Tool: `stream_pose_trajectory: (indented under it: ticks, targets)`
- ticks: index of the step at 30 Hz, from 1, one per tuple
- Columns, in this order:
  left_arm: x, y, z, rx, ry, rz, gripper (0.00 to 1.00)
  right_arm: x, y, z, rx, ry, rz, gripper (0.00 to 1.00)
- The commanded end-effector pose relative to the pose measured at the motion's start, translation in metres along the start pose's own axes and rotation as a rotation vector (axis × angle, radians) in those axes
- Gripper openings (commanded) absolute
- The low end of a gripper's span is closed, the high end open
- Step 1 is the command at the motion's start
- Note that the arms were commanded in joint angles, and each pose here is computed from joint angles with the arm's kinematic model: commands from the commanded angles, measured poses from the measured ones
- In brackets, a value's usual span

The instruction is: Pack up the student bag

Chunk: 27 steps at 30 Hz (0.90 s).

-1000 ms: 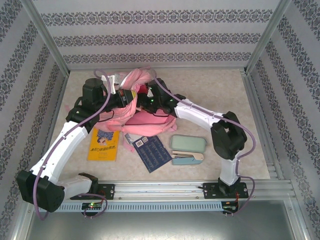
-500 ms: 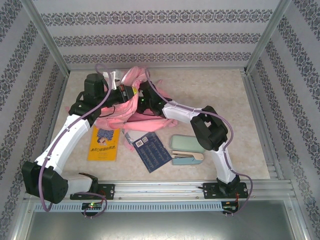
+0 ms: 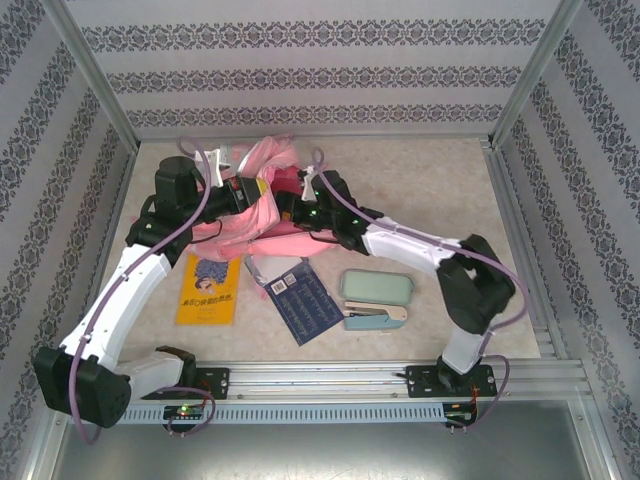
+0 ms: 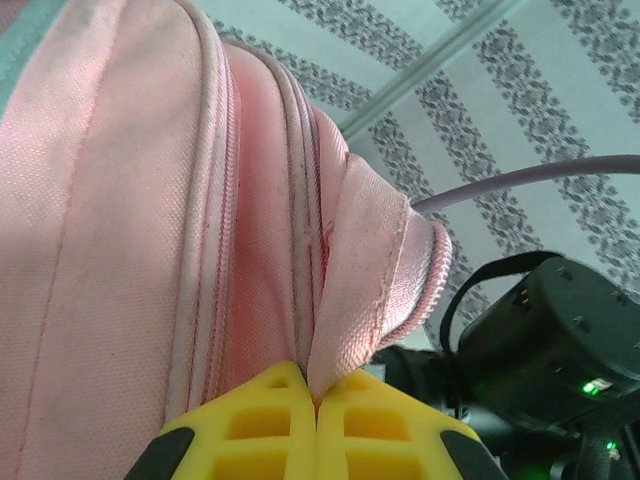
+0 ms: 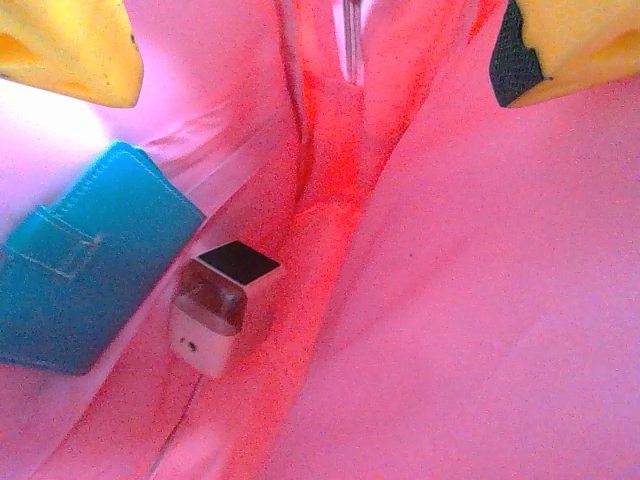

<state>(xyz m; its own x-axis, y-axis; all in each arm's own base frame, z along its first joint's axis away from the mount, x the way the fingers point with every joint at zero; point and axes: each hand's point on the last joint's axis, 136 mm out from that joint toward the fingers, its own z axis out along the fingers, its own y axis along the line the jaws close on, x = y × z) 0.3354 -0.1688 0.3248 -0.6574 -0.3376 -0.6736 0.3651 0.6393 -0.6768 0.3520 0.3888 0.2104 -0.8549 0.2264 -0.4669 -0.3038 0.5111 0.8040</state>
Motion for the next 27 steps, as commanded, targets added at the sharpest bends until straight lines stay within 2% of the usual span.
stream_pose_trajectory:
  ticks: [1, 2, 5, 14, 16, 18, 19, 23, 27]
  targets:
    - [-0.027, -0.017, -0.018, 0.043, -0.148, 0.059, 0.00, 0.008, -0.019, -0.047, 0.124, -0.020, -0.156, 0.94]
    - [-0.024, -0.016, -0.017, 0.053, -0.146, 0.047, 0.00, 0.009, -0.028, -0.062, 0.178, -0.041, -0.183, 0.97]
    - [-0.011, -0.008, -0.008, 0.070, -0.115, 0.011, 0.00, 0.016, -0.048, -0.101, 0.302, -0.051, -0.263, 0.98]
    - [0.002, 0.004, 0.003, 0.085, -0.086, 0.001, 0.00, 0.070, -0.092, -0.175, 0.485, 0.115, -0.296, 0.98]
    - [0.004, 0.007, 0.006, 0.085, -0.086, -0.004, 0.00, 0.086, -0.109, -0.189, 0.565, 0.164, -0.226, 0.96]
    - [0.007, 0.010, 0.009, 0.094, -0.083, -0.019, 0.00, 0.108, -0.125, -0.200, 0.653, 0.215, -0.120, 0.87]
    - [0.008, 0.011, 0.011, 0.097, -0.079, -0.022, 0.00, 0.117, -0.133, -0.205, 0.697, 0.220, -0.065, 0.86]
    - [0.011, 0.013, 0.012, 0.100, -0.074, -0.031, 0.00, 0.144, -0.162, -0.238, 0.922, 0.135, 0.272, 0.84]
    - [0.012, 0.012, 0.010, 0.101, -0.076, -0.033, 0.00, 0.170, -0.172, -0.250, 0.995, 0.085, 0.519, 0.82]
